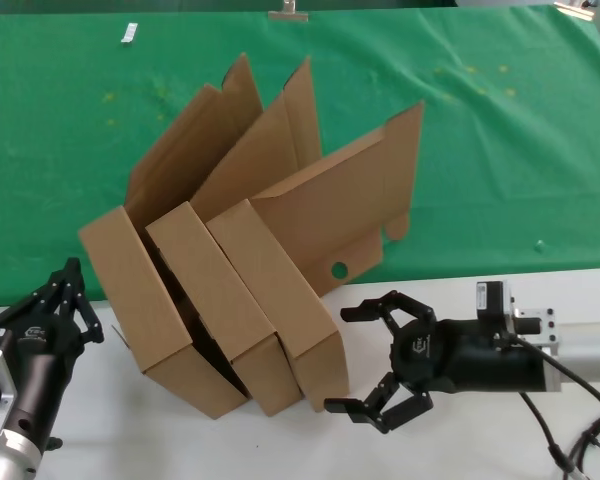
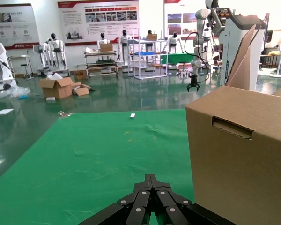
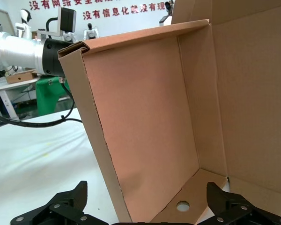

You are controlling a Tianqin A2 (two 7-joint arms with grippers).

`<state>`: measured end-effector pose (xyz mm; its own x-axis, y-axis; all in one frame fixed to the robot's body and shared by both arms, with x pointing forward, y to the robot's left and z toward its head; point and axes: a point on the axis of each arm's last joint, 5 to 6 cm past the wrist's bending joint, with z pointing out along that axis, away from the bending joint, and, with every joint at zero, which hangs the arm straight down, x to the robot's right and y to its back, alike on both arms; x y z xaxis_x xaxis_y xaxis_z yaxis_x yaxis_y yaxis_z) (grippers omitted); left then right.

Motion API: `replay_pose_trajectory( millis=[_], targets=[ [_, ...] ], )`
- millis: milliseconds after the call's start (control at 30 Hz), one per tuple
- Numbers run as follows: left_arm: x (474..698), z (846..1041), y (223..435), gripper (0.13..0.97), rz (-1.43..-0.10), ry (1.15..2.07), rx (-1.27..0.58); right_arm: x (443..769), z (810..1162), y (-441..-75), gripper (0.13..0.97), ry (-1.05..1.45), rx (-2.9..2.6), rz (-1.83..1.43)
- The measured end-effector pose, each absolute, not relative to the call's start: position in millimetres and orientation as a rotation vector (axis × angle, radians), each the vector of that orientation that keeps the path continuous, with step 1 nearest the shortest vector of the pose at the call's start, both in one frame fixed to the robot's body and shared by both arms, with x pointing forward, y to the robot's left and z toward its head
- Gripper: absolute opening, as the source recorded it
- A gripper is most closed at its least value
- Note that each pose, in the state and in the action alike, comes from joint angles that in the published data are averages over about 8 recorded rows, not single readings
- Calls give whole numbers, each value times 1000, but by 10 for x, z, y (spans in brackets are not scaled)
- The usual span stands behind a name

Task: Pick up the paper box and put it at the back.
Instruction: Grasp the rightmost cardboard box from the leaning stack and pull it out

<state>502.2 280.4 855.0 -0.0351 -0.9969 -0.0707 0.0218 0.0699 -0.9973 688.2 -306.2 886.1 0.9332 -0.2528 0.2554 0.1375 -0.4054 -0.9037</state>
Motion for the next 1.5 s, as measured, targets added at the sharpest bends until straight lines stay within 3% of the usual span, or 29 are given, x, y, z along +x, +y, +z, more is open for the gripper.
replay_pose_trajectory(
  millis=[233, 367, 667, 933, 1233, 1500],
  targets=[
    [5022, 8550, 2804, 144, -1193, 1253, -1125, 6892, 8864, -3024, 832, 78, -1942, -423],
    [5022, 8550, 2804, 144, -1193, 1253, -1125, 6897, 8867, -3008, 832, 75, -1942, -421],
    [5022, 8550, 2804, 144, -1193, 1253, -1125, 6901, 8873, -3000, 667, 68, -1950, -418],
    [5022, 8550, 2804, 144, -1193, 1253, -1125, 6898, 8875, -3019, 455, 63, -1955, -420],
    [5022, 8550, 2804, 144, -1193, 1253, -1125, 6878, 8865, -3055, 290, 62, -1949, -418],
    [5022, 8550, 2804, 144, -1193, 1253, -1125, 6849, 8881, -3140, 205, 58, -1933, -412]
  ],
)
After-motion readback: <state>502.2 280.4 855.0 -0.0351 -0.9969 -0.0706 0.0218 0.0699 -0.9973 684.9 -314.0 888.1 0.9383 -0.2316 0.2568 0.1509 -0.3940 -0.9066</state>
